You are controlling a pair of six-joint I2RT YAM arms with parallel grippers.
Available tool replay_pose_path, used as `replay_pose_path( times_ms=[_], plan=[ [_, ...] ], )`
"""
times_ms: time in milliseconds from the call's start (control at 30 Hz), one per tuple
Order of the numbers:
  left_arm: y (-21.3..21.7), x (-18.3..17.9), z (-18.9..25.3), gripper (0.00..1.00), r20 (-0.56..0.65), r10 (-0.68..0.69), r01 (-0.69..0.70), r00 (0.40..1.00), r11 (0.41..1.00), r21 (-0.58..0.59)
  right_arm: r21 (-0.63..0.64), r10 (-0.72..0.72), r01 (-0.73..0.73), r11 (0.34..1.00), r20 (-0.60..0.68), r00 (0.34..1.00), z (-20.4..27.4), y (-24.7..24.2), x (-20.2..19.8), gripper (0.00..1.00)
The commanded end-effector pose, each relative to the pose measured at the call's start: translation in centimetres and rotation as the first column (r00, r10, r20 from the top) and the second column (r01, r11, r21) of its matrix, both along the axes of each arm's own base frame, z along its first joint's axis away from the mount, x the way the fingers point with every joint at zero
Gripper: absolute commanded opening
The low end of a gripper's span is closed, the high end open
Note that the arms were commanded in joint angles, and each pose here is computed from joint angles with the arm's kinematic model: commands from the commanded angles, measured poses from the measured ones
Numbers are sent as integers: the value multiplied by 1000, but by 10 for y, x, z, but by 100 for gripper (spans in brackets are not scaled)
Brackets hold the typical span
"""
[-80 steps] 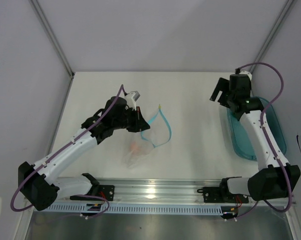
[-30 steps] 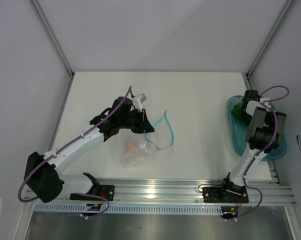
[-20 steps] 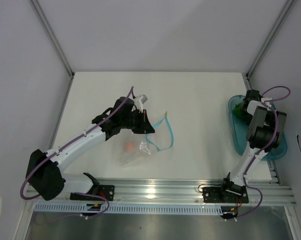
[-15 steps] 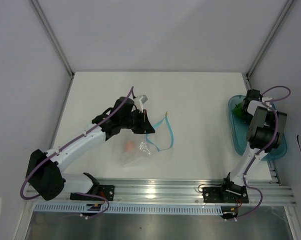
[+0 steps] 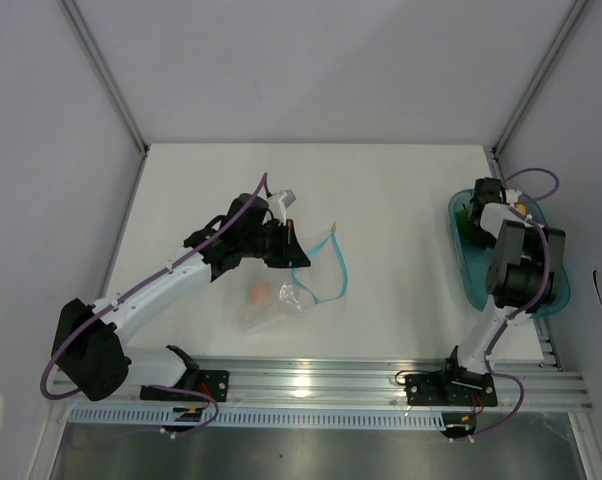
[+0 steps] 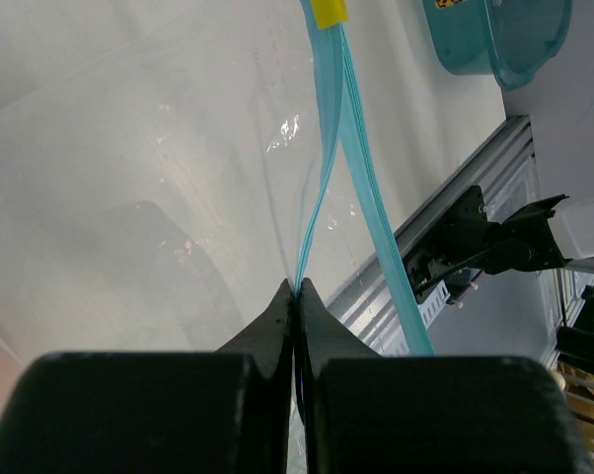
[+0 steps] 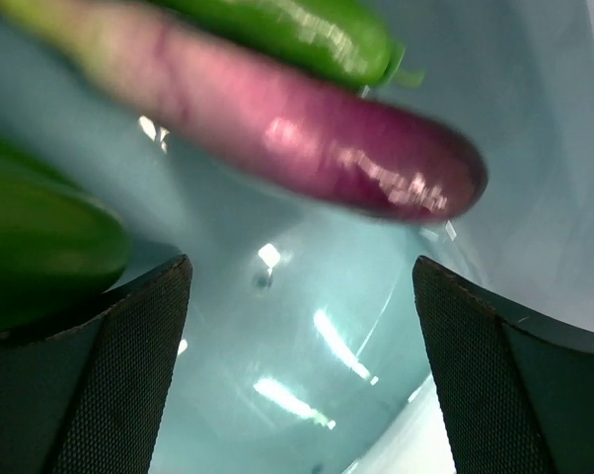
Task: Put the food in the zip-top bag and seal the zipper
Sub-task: Pick up the fake vegetable from the bin.
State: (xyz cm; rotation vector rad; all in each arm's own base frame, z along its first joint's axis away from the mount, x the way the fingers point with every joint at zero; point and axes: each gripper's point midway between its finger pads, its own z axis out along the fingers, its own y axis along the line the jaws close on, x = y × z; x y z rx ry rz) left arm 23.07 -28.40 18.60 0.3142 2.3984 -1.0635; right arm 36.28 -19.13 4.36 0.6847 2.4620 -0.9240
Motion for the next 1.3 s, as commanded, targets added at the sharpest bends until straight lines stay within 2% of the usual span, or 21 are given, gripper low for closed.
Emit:
replay_pose_path(
  times_ms=[0, 200, 367, 533, 700, 767, 1200, 1267],
  plan=[
    [-6, -3, 16, 1, 27, -18, 20, 999, 999, -50, 40, 18, -20, 999, 44, 999, 19, 18, -2, 95],
    [-6, -3, 19, 1, 24, -17, 19, 1000, 999, -45, 57, 28, -34, 998, 103, 994, 43, 37, 5, 96],
    [-6, -1, 19, 0, 20, -10, 11, 1000, 999, -35, 70, 8, -23, 997, 211, 978, 74, 47, 23, 96],
    [-11, -3, 17, 1, 5, -14, 14, 1000, 999, -30, 251, 40, -136, 958, 354, 934, 80, 80, 59, 94],
    [-13, -2, 20, 0, 7, -10, 10, 1000, 1000, -19, 338, 83, -224, 914, 384, 920, 66, 97, 86, 93],
    [-11, -1, 18, 1, 4, -5, 5, 1000, 1000, -7, 378, 82, -225, 898, 358, 930, 49, 97, 90, 93],
    [-16, 4, 17, 1, -10, 10, -10, 1000, 1000, 22, 429, 111, -254, 867, 331, 937, 8, 83, 104, 95],
    [-17, 5, 18, 0, -10, 11, -11, 1000, 1000, 22, 446, 107, -247, 860, 316, 943, -1, 83, 103, 92]
  ],
)
